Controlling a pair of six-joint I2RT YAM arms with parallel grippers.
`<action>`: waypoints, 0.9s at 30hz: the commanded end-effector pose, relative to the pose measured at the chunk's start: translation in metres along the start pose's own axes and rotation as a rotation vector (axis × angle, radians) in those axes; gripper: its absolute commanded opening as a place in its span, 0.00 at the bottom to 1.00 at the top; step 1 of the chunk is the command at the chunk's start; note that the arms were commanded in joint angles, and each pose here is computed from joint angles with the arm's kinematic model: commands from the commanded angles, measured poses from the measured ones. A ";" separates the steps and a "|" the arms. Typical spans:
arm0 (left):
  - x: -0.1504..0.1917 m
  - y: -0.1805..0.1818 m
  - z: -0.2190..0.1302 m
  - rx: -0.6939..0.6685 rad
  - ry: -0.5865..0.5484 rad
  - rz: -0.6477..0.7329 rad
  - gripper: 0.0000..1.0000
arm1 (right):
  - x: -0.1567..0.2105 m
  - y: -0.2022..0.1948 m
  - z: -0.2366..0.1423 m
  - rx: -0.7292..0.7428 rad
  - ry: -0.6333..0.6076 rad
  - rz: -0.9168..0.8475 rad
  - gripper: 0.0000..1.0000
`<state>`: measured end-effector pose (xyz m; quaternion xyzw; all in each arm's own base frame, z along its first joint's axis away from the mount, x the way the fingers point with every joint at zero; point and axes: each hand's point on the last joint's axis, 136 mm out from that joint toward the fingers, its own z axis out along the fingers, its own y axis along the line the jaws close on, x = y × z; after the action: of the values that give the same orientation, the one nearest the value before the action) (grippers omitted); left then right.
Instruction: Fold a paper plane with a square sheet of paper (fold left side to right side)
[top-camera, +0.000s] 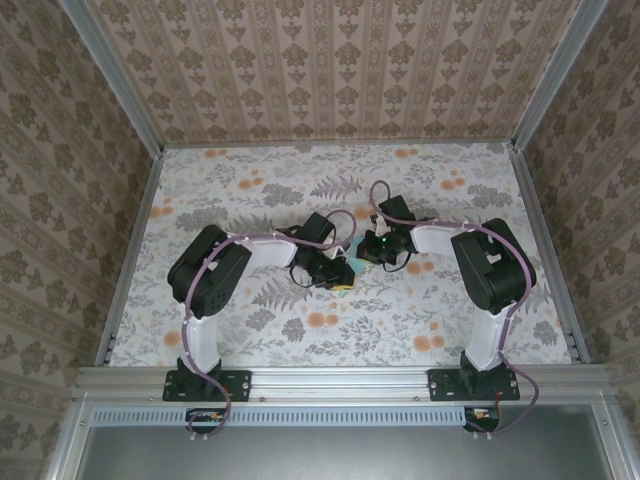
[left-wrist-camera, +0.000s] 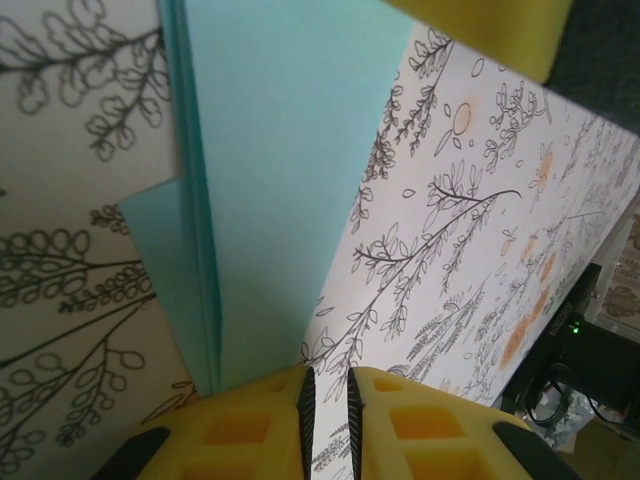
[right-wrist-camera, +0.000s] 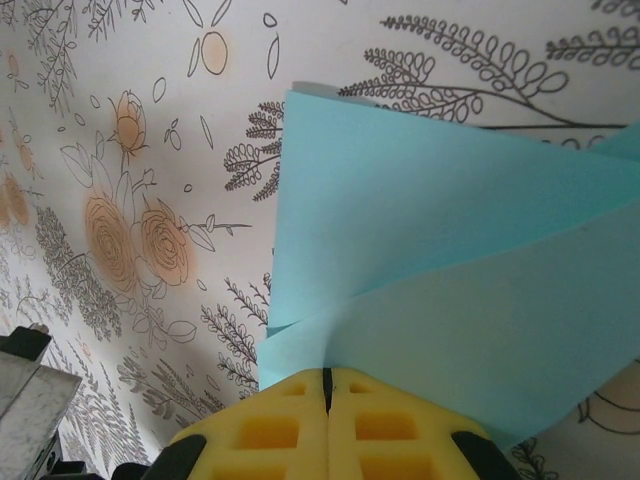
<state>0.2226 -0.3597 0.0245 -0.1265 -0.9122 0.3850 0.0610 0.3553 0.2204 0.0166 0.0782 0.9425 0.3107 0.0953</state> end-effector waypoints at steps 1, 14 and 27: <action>0.011 0.022 0.006 -0.080 0.029 -0.023 0.19 | 0.001 -0.006 -0.014 0.028 -0.024 0.006 0.04; 0.019 0.038 0.008 -0.134 0.029 -0.042 0.17 | -0.004 0.009 -0.025 -0.045 -0.078 -0.030 0.01; 0.025 0.048 0.010 -0.147 0.044 -0.073 0.17 | -0.022 -0.030 -0.009 0.048 -0.086 -0.016 0.02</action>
<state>0.2226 -0.3578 0.0205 -0.1264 -0.9143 0.3810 0.0549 0.3590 0.1993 0.0161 0.0842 0.9407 0.3058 0.1204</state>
